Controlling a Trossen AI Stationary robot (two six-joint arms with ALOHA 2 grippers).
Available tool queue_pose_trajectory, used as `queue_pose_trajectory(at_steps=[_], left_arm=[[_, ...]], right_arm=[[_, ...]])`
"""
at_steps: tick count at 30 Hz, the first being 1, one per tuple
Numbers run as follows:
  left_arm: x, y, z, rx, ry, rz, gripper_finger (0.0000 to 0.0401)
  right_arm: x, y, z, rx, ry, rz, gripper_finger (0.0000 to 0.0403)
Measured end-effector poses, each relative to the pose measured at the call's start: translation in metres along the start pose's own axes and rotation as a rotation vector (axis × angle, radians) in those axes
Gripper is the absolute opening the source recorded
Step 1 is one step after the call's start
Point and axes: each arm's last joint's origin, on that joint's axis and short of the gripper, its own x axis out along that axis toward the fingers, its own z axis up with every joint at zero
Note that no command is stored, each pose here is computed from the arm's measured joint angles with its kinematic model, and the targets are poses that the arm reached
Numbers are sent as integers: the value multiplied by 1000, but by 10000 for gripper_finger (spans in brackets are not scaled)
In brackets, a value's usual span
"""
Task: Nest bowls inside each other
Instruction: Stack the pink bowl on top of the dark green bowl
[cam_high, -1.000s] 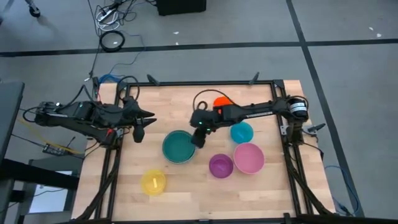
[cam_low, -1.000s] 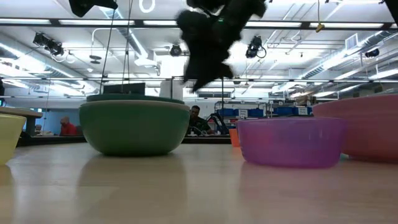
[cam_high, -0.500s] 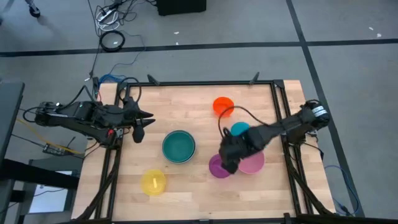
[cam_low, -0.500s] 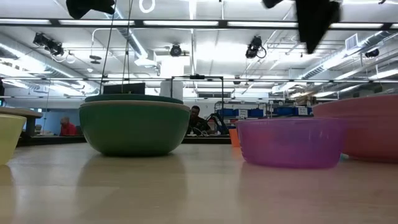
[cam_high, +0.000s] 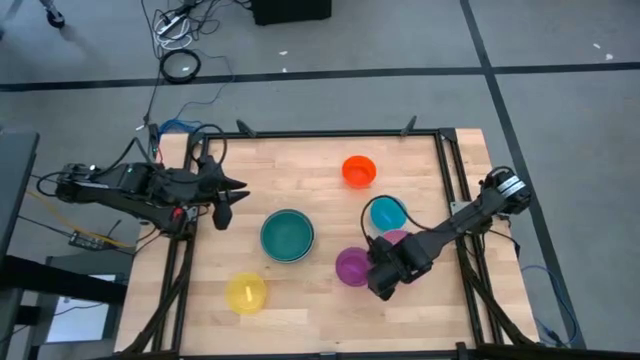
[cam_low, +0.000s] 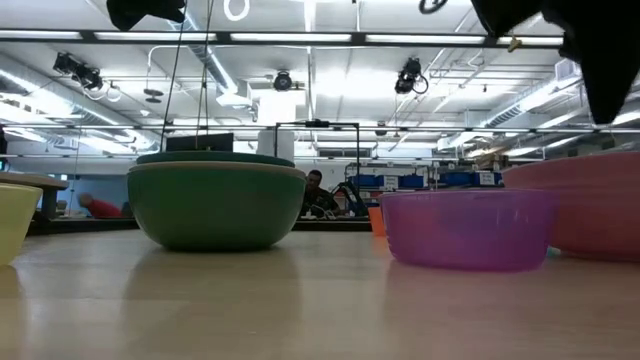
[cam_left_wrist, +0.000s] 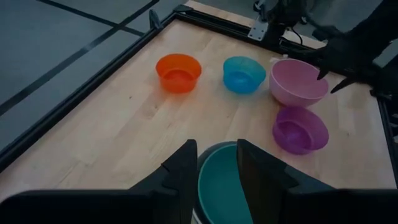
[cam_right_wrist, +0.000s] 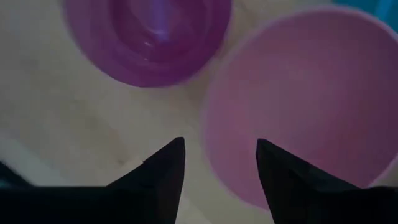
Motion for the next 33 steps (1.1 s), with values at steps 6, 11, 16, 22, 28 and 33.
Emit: queue_pose_trajectory(at_steps=[6, 11, 16, 22, 28, 33], left_arm=[[0, 0, 0, 7, 0, 0, 122], [0, 0, 0, 13, 0, 0, 122], [0, 0, 0, 13, 0, 0, 122], [0, 0, 0, 13, 0, 0, 122], [0, 1, 0, 15, -11, 23, 122], [0, 1, 1, 13, -15, 26, 122]], right_arm=[[30, 1, -3, 11, 1, 66, 185], [55, -2, -7, 26, -14, 98, 184], [70, -13, -11, 19, 13, 44, 150], [60, -5, -13, -76, 90, 104, 17], [10, 10, -13, -120, 66, 103, 2], [-29, 19, 21, -177, -171, 178, 1]])
